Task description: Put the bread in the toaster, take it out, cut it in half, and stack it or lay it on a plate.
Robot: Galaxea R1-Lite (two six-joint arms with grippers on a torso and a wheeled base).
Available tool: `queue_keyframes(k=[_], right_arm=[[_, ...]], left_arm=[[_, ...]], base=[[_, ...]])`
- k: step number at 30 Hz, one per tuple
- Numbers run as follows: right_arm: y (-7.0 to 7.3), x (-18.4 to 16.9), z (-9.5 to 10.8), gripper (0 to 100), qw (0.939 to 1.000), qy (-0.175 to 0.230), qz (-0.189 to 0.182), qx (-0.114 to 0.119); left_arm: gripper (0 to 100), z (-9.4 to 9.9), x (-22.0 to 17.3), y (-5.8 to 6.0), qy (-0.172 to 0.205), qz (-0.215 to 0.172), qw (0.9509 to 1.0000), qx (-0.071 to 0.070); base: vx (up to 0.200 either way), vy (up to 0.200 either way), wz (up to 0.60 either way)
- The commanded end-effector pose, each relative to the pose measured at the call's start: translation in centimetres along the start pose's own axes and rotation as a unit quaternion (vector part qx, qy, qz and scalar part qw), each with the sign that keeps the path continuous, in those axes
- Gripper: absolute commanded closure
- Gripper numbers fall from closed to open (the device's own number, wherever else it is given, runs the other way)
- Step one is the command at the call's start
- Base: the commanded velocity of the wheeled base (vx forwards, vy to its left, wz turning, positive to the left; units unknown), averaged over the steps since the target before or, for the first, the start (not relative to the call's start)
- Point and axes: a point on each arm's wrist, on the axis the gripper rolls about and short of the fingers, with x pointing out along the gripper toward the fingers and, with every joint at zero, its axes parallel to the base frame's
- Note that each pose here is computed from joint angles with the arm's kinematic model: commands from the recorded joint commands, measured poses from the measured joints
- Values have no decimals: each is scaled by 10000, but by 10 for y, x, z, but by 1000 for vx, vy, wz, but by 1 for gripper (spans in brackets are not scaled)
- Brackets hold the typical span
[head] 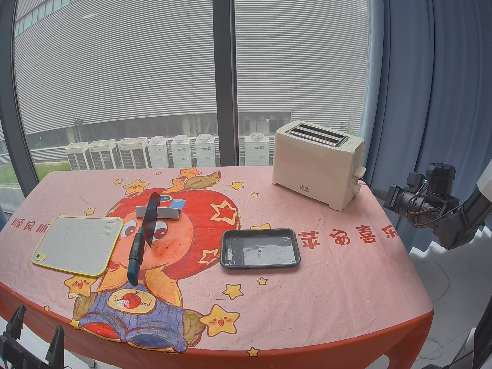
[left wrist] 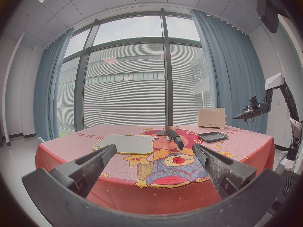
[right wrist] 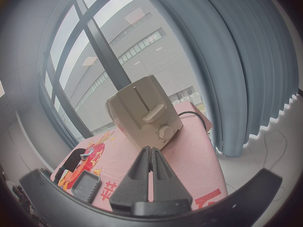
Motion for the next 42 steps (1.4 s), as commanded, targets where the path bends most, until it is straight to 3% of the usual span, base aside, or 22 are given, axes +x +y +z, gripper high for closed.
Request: queue_keyframes(k=[1, 15, 25, 42], right_arm=[[2, 2, 5, 100, 10000, -22, 7, -8], [1, 9, 10, 100, 10000, 11, -8, -10], [8, 19, 6, 100, 9999, 80, 103, -93], [1, 35, 6, 100, 9999, 44, 96, -101]], left_arm=[[0, -5, 0, 0, 6, -2, 10000, 0], [0, -5, 0, 0, 6, -2, 10000, 0], [0, -5, 0, 0, 6, -9, 10000, 0], [0, -5, 0, 0, 6, -9, 10000, 0]], base=[[0, 0, 0], [0, 0, 0], [0, 0, 0], [0, 0, 0]])
